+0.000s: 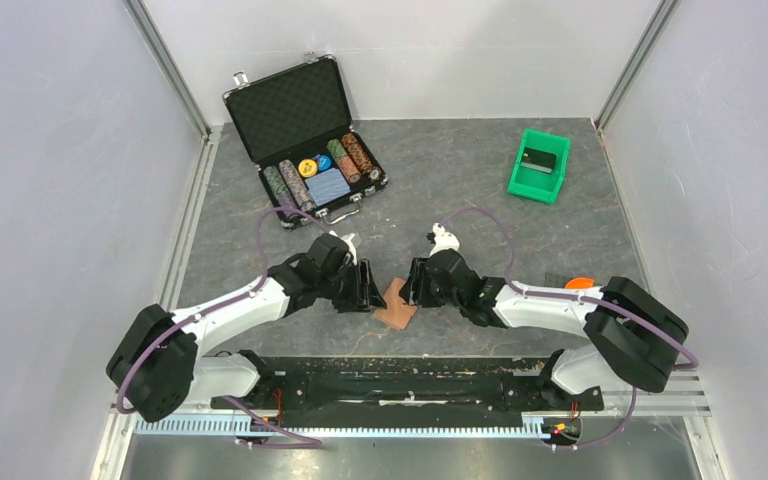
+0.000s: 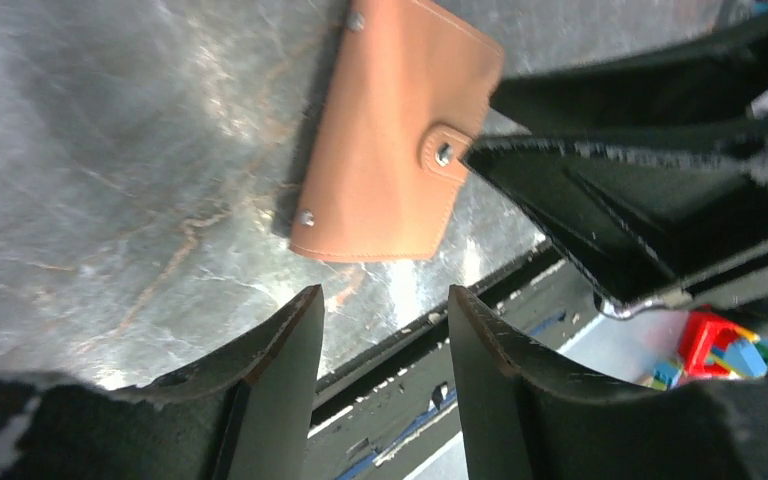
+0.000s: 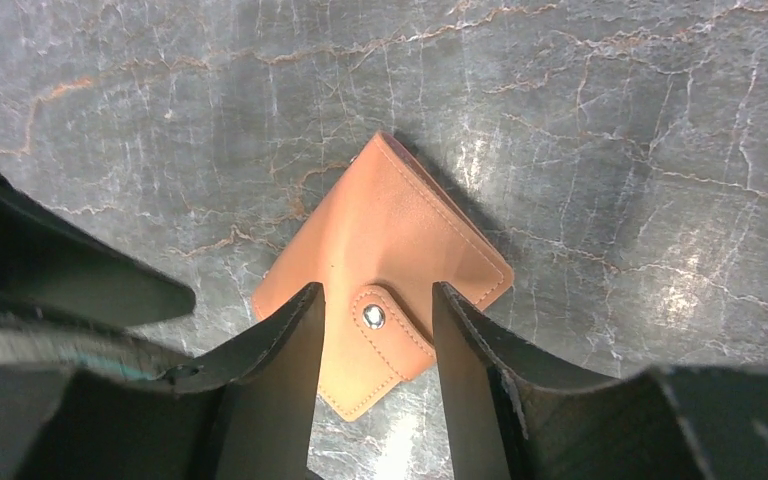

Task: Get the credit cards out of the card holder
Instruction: Open the card holder at the center of the board.

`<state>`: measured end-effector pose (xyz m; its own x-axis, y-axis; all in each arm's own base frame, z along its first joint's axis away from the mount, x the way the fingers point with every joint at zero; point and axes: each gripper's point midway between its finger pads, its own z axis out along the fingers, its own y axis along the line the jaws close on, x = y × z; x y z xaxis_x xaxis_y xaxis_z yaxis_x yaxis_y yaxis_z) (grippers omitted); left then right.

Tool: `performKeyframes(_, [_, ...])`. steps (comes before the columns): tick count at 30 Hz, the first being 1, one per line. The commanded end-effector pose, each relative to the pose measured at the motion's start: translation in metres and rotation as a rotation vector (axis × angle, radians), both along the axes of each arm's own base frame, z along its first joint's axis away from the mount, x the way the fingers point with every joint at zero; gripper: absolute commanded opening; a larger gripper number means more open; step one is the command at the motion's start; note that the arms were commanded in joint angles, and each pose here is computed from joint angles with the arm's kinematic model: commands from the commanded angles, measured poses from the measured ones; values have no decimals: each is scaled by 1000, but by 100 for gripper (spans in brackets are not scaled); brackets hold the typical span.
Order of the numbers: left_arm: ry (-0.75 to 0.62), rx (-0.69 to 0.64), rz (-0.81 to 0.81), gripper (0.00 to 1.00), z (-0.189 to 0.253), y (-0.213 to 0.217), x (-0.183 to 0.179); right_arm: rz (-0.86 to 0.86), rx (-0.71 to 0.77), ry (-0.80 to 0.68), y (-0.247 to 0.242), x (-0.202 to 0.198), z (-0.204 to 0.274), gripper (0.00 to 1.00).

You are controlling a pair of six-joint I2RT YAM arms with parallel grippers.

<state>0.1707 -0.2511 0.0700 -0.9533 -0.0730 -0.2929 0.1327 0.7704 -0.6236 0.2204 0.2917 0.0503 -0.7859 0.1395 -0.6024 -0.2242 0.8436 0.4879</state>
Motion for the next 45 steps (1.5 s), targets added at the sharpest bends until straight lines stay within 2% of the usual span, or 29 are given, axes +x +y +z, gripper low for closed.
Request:
performKeyframes(1, [-26,104,69,56,0,20,21,19,-49,-71,5,6,17,46])
performKeyframes(5, [-20,10,92,55,9,16,25,17,-134,-28,5,4,12,46])
performKeyframes(15, [-59,56,131,56,6,36,20,-55,-294,53,7,0,1,43])
performKeyframes(29, [-53,49,145,56,-2,43,10,-79,-419,79,5,-10,-23,41])
performKeyframes(36, [-46,34,156,56,2,41,10,18,-466,2,2,-8,-22,27])
performKeyframes(43, [-36,37,154,56,4,41,8,180,-420,-115,18,-5,-11,0])
performKeyframes(45, [-33,33,157,56,3,41,9,220,-395,-143,22,-6,-8,0])
